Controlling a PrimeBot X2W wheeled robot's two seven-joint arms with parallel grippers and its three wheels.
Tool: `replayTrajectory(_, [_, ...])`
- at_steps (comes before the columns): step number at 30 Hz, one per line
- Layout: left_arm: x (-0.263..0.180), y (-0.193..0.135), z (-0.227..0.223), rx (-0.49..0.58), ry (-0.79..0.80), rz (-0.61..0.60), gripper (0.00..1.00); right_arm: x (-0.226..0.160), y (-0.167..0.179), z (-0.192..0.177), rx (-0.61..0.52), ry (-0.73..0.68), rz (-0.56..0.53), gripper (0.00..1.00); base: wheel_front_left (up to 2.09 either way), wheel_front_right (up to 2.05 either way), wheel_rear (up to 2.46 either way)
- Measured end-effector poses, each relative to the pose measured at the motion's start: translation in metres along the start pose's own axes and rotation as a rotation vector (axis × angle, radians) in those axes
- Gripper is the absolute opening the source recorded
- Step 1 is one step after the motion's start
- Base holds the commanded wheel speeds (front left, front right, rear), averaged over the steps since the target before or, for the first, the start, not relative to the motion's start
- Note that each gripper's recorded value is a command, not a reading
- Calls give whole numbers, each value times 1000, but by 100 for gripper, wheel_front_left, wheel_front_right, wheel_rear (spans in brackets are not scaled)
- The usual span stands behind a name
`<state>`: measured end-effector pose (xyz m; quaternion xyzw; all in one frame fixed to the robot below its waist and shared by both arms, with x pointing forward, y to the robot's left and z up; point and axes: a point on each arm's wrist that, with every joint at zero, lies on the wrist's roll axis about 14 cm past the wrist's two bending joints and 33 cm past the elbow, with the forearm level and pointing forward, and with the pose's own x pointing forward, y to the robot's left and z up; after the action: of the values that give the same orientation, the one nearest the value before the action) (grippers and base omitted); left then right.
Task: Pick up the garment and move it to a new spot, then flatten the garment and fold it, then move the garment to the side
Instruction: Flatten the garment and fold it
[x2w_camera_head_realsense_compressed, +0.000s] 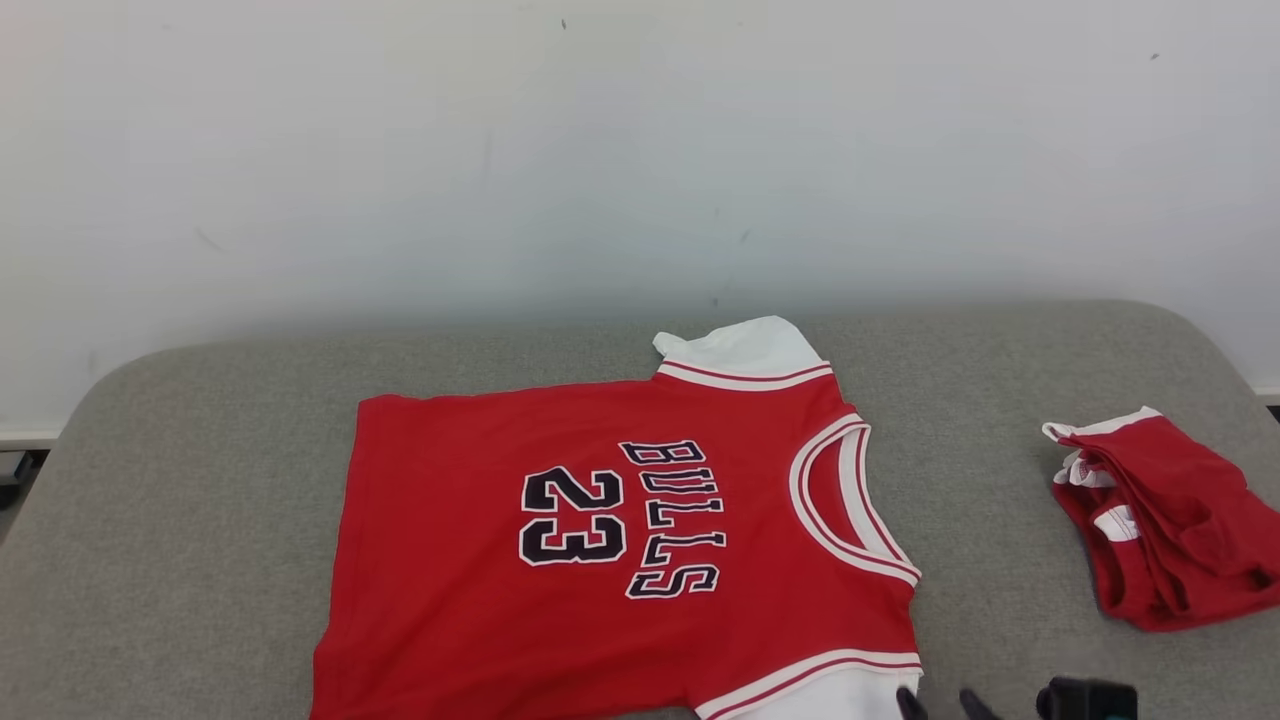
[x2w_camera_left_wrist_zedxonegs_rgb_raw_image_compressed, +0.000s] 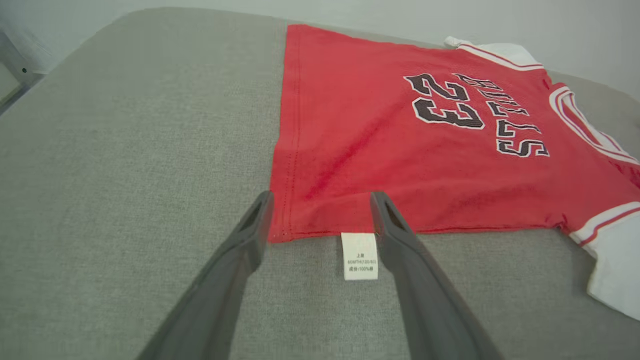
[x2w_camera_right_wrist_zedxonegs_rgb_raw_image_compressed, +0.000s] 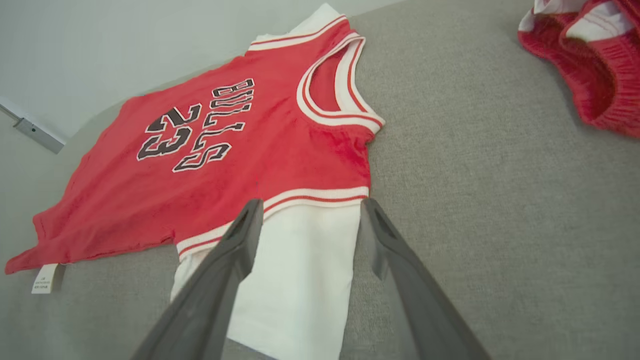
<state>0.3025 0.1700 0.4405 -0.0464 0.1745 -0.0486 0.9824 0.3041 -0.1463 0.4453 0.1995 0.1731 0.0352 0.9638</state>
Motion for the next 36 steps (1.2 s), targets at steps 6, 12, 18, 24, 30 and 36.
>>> replayTrajectory(6, [7, 10, -35, -68, 175, 63, 100, -2, 2, -42, -36, 188, -4, 100, 0, 0, 0])
replayTrajectory(12, [21, 25, -37, -85, 239, 108, 100, -3, 8, -69, -64, 311, -1, 100, 0, 0, 0])
replayTrajectory(18, [29, 36, -46, -92, 310, 146, 100, 1, 5, -80, -45, 356, -37, 100, 0, 0, 0])
replayTrajectory(24, [37, 33, -55, -105, 365, 149, 100, 1, -3, -92, -47, 406, -78, 100, 0, 0, 0])
replayTrajectory(30, [39, 33, -65, -108, 411, 159, 100, 1, -8, -100, -44, 440, -101, 100, 0, 0, 0])
replayTrajectory(36, [42, 35, -67, -103, 427, 166, 74, 2, -11, -104, -35, 463, -117, 100, 0, 0, 0])
